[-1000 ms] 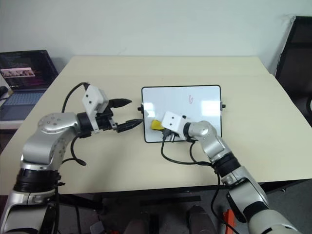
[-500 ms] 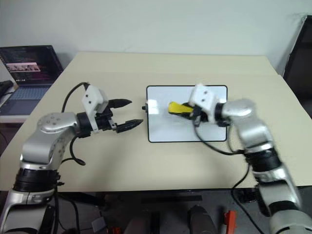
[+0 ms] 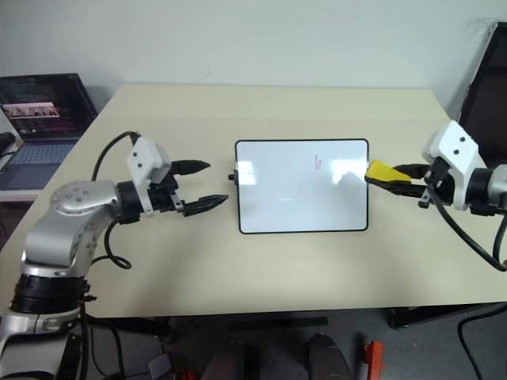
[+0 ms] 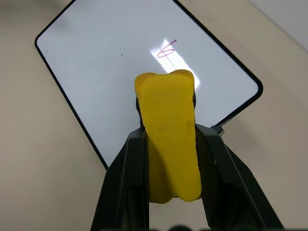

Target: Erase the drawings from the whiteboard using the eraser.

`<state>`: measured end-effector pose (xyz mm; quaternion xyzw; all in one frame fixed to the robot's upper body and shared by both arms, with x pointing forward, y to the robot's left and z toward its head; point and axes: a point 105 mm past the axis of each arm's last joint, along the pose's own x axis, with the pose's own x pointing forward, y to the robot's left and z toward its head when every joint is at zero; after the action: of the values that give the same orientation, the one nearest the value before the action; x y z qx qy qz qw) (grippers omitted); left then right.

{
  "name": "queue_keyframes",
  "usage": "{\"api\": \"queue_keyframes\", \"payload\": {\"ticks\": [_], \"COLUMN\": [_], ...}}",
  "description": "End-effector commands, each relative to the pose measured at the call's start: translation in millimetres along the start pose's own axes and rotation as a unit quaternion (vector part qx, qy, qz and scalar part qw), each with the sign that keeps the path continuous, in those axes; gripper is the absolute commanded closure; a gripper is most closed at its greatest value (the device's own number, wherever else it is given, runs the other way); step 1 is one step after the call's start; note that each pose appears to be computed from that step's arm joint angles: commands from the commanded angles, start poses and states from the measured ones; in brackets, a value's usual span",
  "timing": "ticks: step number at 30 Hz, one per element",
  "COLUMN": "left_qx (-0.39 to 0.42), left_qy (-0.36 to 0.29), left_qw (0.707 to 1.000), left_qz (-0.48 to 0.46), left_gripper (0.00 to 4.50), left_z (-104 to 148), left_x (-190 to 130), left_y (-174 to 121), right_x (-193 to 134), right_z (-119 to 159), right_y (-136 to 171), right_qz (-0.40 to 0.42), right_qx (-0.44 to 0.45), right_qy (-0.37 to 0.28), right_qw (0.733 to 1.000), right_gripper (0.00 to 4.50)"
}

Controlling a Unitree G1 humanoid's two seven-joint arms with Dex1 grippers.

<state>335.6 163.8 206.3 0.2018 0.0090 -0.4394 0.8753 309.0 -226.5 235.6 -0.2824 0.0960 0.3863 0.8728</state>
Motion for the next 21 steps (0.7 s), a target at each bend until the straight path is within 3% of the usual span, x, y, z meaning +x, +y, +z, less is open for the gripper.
{"api": "queue_keyframes", "payload": {"ticks": [1, 5, 21], "left_qx": [0.02, 0.021, 0.014], "left_qy": [-0.021, -0.021, -0.02], "left_qw": [1.0, 1.0, 1.0], "left_qz": [-0.005, -0.007, -0.005], "left_gripper": [0.0, 0.0, 0.0], "left_z": [15, 15, 13], "left_x": [2, 2, 2], "left_y": [0, 0, -2], "right_x": [3, 11, 14], "right_z": [13, 21, 2], "right_y": [-6, -15, 1], "right_qz": [-0.027, -0.047, -0.007], "right_qx": [-0.018, -0.012, 0.002], "right_qy": [-0.028, -0.051, -0.009], "right_qw": [0.999, 0.998, 1.0], "right_gripper": [3.53, 3.53, 3.53]}}
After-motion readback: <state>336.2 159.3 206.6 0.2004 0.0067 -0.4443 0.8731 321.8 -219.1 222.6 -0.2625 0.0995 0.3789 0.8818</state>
